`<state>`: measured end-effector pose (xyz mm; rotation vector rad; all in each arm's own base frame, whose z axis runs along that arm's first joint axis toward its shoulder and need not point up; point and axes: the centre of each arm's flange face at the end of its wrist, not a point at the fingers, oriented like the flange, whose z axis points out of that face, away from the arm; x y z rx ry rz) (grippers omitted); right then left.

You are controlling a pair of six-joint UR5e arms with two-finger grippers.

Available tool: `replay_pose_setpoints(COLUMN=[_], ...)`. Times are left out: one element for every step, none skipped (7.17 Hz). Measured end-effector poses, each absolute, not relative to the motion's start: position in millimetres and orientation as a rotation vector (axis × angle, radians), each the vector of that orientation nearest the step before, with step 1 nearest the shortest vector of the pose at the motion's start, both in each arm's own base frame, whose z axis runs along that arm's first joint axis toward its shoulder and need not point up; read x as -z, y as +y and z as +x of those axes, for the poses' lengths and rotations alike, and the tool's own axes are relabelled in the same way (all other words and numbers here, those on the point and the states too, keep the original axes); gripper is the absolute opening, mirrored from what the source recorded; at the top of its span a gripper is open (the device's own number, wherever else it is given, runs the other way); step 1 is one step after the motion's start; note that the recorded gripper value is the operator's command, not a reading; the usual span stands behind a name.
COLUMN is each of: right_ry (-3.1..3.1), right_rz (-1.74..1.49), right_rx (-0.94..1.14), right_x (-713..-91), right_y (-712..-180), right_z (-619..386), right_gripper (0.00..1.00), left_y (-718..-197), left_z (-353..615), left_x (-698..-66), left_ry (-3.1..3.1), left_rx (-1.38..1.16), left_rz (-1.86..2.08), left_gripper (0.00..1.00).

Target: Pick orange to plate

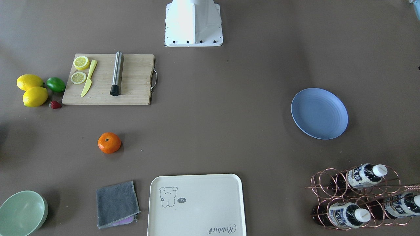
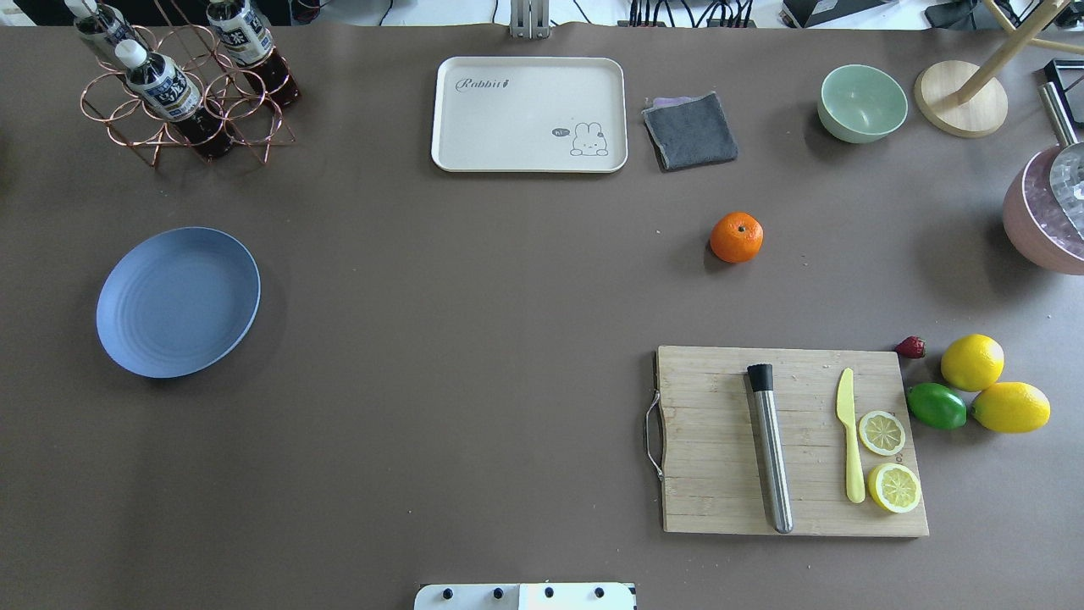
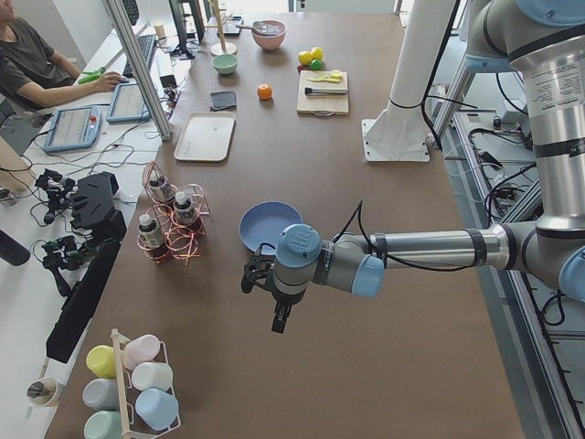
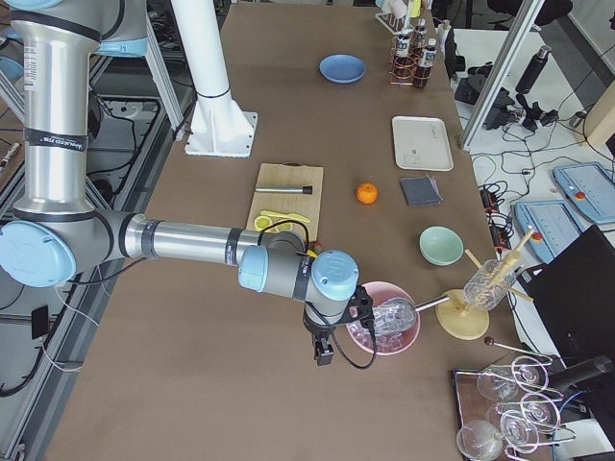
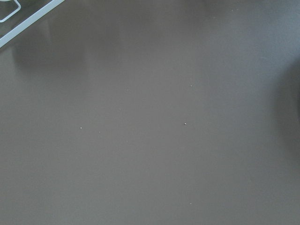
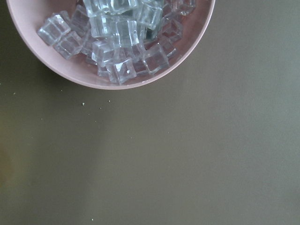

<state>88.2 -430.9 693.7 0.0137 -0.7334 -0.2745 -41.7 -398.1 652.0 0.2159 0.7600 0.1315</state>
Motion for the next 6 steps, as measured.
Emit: replay_pose_setpoints(right_ry=[-0.734,-0.734,-0.734,-0.734,-0.735,-0.738], right_rz=[0.014,0.015,0.016,0.016,0.013,0.012], right_rx=[0.275,0.276,0.277,0.277,0.273,0.267], right_x=[-694.0,-693.6,-692.9,-693.3,-694.3,-693.5], right_y=[-430.6,-430.5,-430.6,-430.6,-430.3,-431.3], right_z=[88.2,88.2,88.2,88.2,88.1,87.9], right_gripper=[1.0,1.0,1.0,1.0,1.0,1.0], left_y=[-398.1,-398.0,-398.7,-400.7,-401.6,-401.9], left_z=[-40.7,-40.1,-39.6,-38.2,-34.8,-30.9], left_x=[-649.4,-648.4,-647.3,-645.9,-645.6,-645.7], left_ry=[0.761,0.761,0.762,0.761,0.76,0.76], left_rx=[-0.134,-0.133,-0.133,-0.137,-0.147,-0.157], left_rz=[0.22,0.219,0.22,0.222,0.221,0.219], left_gripper=[0.98,0.98,0.98,0.98,0.98,0.98])
